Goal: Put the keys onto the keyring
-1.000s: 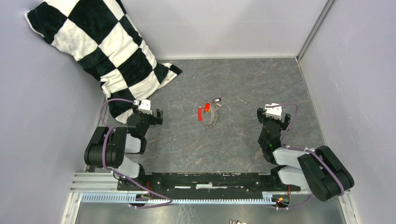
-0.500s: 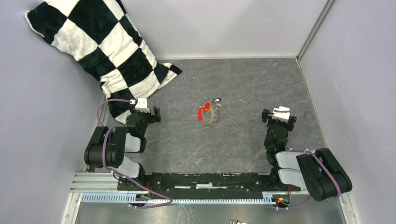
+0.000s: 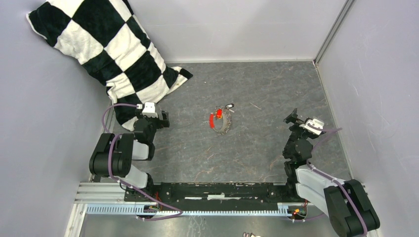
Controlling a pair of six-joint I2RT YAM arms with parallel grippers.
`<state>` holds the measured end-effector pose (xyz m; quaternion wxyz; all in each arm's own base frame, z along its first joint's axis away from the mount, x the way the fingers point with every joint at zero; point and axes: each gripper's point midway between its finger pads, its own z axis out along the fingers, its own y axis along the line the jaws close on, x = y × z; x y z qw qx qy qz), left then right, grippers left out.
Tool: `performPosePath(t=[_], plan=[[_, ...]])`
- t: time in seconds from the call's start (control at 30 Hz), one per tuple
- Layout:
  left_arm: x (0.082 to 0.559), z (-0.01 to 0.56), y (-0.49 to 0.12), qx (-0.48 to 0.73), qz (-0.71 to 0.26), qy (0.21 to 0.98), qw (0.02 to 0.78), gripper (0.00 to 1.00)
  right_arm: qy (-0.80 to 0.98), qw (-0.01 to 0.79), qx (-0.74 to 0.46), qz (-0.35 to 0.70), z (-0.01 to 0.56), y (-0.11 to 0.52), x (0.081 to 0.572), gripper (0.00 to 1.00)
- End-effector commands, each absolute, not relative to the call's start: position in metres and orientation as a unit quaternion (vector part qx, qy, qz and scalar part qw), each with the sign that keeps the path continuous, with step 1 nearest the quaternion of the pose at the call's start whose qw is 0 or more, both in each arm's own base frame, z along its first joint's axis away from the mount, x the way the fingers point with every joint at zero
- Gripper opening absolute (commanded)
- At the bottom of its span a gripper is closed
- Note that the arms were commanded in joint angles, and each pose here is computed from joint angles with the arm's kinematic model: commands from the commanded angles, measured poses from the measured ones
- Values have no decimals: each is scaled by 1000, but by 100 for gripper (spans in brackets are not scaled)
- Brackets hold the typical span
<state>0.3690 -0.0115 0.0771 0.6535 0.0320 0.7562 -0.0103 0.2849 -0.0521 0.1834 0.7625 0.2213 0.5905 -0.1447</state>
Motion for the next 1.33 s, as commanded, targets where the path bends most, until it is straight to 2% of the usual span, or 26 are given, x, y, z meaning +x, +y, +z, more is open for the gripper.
performPosePath(t=[0.0,0.13,0.23,0.37,0.4,0.53,1.3], plan=[[377,89,-7,12,-9,743,669,100,663,705,149,-204,114,-61,254,98],[377,89,-7,11,-9,743,669,100,687,686,79,-226,110,-53,266,98],[377,89,-7,11,-9,743,669,100,690,675,97,-242,100,-62,256,98],[377,89,-7,12,-10,742,670,100,693,682,61,-225,100,-53,272,98],[377,89,-7,12,-10,743,669,100,711,670,21,-212,90,-41,282,98],[377,90,-7,12,-11,742,670,100,730,659,20,-179,79,-42,295,98],[376,90,-7,12,-10,741,671,100,726,664,20,-180,82,-43,292,98]])
